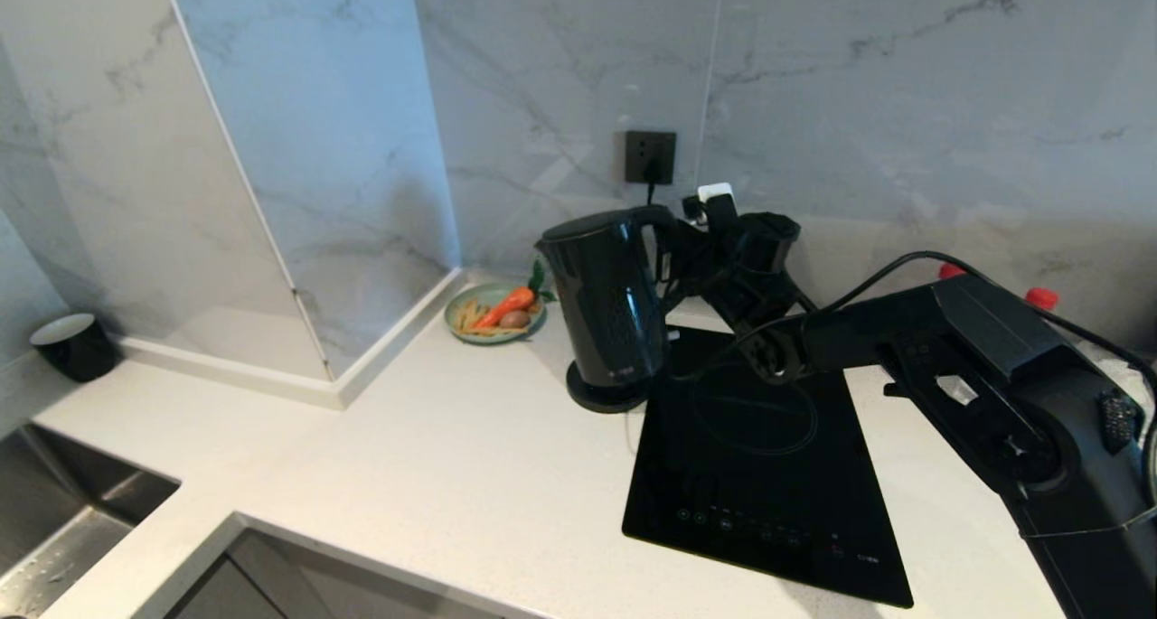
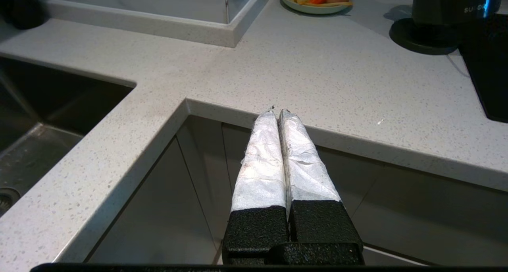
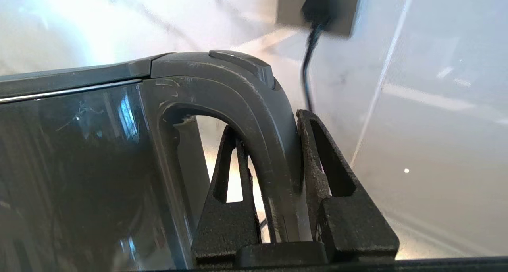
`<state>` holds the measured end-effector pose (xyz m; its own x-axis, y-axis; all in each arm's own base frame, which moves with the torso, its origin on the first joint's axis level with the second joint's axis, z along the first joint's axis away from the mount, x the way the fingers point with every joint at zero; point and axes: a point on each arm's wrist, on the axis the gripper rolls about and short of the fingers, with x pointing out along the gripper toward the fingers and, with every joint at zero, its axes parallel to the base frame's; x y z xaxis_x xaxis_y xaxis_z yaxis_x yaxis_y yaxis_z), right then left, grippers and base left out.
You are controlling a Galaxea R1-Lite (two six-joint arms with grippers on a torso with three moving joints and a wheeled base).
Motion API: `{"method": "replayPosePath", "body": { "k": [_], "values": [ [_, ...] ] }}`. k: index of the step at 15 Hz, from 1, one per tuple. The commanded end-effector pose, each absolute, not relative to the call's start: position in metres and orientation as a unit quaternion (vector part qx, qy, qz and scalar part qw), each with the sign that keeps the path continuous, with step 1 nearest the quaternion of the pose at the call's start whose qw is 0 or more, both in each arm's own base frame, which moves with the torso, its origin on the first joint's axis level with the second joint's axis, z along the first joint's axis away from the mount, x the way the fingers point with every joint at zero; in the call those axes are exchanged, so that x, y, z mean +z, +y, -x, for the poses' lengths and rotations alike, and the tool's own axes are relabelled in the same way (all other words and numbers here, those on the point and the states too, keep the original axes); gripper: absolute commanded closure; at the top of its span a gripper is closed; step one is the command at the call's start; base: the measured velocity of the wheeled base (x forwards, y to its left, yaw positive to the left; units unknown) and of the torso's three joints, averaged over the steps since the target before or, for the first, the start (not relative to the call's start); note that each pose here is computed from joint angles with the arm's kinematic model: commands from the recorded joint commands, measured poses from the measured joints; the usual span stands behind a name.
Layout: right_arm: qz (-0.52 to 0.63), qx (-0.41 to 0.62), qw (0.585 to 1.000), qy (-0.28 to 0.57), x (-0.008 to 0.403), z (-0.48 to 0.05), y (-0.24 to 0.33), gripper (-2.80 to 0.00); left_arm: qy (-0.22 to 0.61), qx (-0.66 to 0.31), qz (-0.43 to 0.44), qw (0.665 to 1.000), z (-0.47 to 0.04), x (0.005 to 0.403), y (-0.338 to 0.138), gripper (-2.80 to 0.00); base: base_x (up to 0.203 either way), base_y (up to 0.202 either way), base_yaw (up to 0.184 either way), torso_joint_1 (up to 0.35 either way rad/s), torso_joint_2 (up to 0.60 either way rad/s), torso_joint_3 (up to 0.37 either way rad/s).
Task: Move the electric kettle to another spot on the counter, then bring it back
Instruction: Pick up the kettle, then place it by the sink
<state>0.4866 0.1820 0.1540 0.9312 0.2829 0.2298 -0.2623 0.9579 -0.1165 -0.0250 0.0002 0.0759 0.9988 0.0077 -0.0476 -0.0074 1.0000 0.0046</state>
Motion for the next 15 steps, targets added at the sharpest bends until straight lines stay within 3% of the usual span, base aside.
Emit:
{"method": "replayPosePath", "body": {
  "k": [1, 15],
  "values": [
    [0.04, 0.137, 0.98, -0.136, 0.168, -0.482, 0.18, 0.0, 0.024, 0.004, -0.002, 1.0, 0.025, 0.076, 0.0, 0.0, 0.0, 0.0, 0.0, 0.0, 0.0, 0.0],
    [0.04, 0.113, 0.982, -0.149, 0.211, -0.435, 0.139, 0.0, 0.024, 0.004, -0.002, 1.0, 0.025, 0.076, 0.0, 0.0, 0.0, 0.0, 0.0, 0.0, 0.0, 0.0]
  ]
}}
